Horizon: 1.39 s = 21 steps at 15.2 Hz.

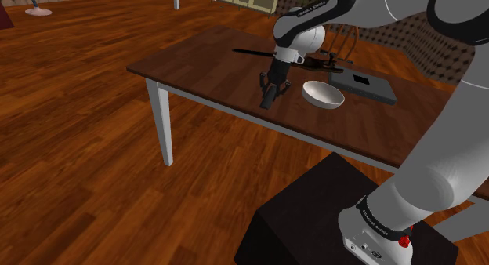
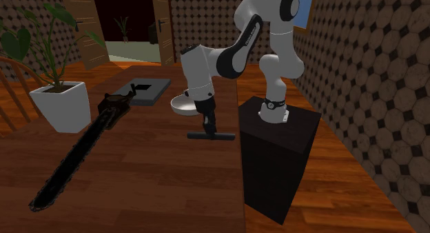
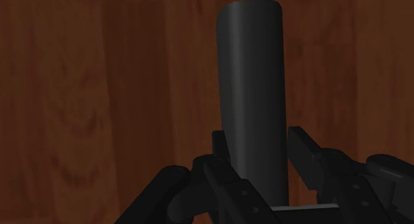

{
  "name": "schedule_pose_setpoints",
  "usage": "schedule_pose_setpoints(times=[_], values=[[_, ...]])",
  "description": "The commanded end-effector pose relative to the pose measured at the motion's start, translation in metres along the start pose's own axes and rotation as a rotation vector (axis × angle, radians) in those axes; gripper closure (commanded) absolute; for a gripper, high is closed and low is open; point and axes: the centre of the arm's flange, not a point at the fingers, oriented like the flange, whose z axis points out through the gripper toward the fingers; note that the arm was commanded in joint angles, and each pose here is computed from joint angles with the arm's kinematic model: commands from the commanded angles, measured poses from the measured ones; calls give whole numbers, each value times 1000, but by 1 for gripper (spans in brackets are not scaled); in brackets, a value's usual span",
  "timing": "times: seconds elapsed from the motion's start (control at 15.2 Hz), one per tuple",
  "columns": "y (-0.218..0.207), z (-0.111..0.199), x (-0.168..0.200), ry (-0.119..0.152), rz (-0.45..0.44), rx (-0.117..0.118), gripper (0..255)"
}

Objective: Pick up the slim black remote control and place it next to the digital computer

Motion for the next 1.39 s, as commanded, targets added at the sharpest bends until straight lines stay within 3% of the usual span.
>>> schedule_pose_setpoints(times=[0.0, 1.12, 1.32], values=[[0, -10, -3, -1, 0, 0, 255], [-3, -94, -22, -1, 0, 0, 255], [33, -98, -8, -1, 0, 0, 255]])
